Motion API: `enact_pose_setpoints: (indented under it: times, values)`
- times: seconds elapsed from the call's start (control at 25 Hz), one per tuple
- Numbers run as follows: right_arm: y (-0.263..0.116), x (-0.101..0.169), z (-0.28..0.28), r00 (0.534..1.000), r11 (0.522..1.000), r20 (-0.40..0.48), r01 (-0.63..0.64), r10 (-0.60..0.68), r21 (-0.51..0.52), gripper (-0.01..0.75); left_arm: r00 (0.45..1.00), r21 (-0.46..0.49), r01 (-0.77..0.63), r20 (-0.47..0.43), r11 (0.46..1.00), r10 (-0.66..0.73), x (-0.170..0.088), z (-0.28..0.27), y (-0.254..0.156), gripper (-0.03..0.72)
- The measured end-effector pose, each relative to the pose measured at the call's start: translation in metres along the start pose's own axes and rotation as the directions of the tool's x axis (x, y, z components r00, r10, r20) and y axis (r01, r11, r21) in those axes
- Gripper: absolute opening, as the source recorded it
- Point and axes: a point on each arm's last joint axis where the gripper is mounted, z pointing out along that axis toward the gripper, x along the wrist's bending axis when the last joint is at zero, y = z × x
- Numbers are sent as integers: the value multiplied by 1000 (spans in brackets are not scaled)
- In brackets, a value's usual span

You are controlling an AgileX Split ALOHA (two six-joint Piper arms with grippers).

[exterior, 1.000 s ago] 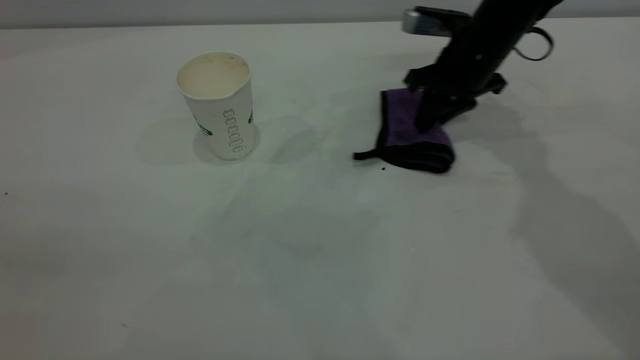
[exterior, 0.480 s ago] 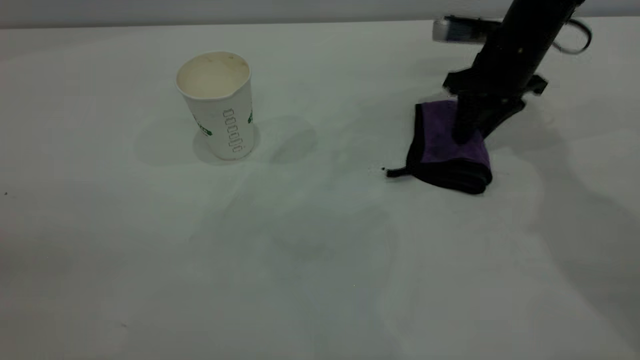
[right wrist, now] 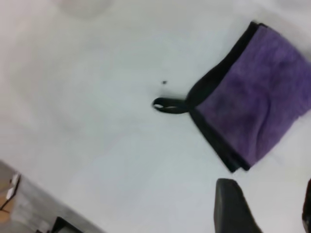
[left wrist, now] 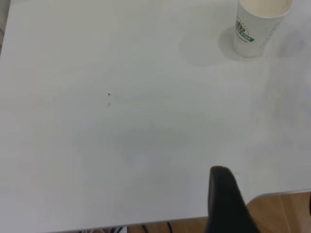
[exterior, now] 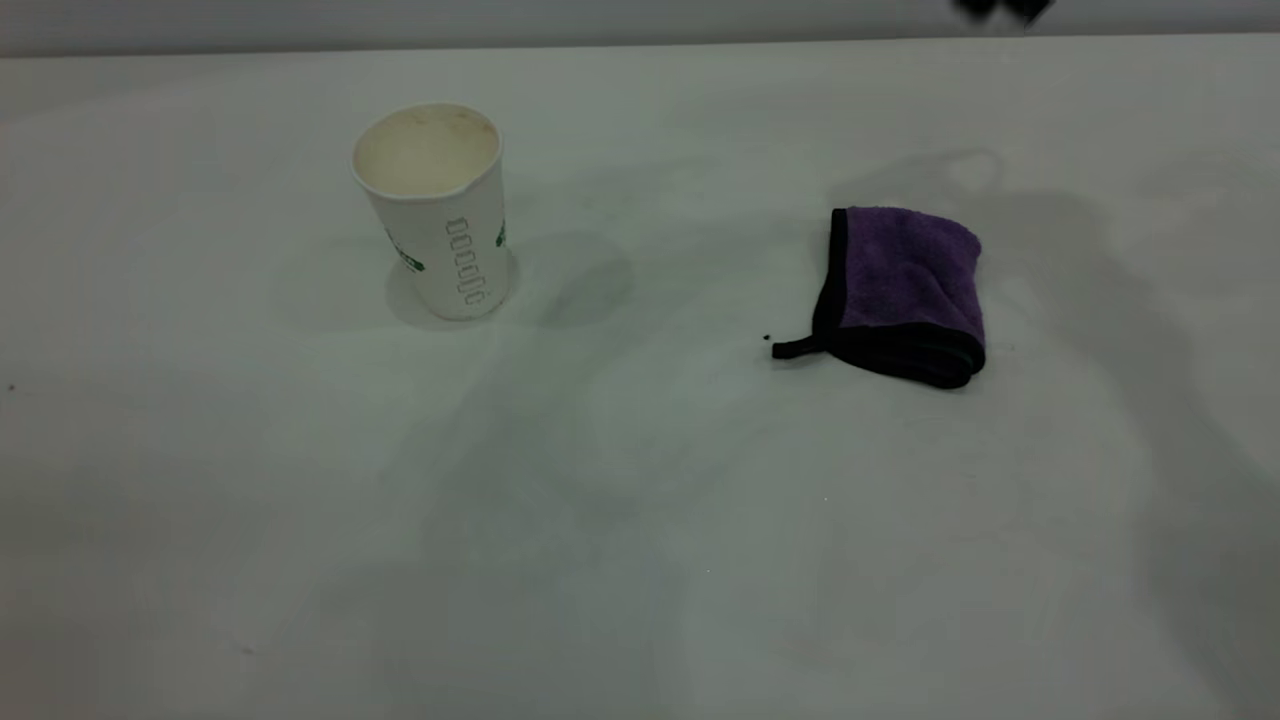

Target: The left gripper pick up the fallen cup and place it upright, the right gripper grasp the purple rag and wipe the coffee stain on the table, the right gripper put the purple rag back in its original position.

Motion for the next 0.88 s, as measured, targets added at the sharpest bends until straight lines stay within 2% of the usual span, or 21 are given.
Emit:
enact_pose_setpoints:
  times: [0.16, 0.32, 0.68, 0.88]
  values:
    - [-13, 19, -42, 999, 997, 23, -44, 46, -55, 390, 1000, 0, 0, 0, 1000, 0, 0, 0, 0, 470]
    - [-47, 38, -74, 997, 996, 45, -63, 66, -65, 390, 1000, 0, 0, 0, 1000, 0, 0, 0, 0, 470]
    - [-177, 63, -90, 970, 985, 194, -161, 146, 61, 381, 1000, 0, 0, 0, 1000, 0, 0, 0, 0, 470]
    - [-243, 78, -92, 959, 983, 235, -176, 157, 59, 376, 1000, 0, 0, 0, 1000, 0, 0, 0, 0, 470]
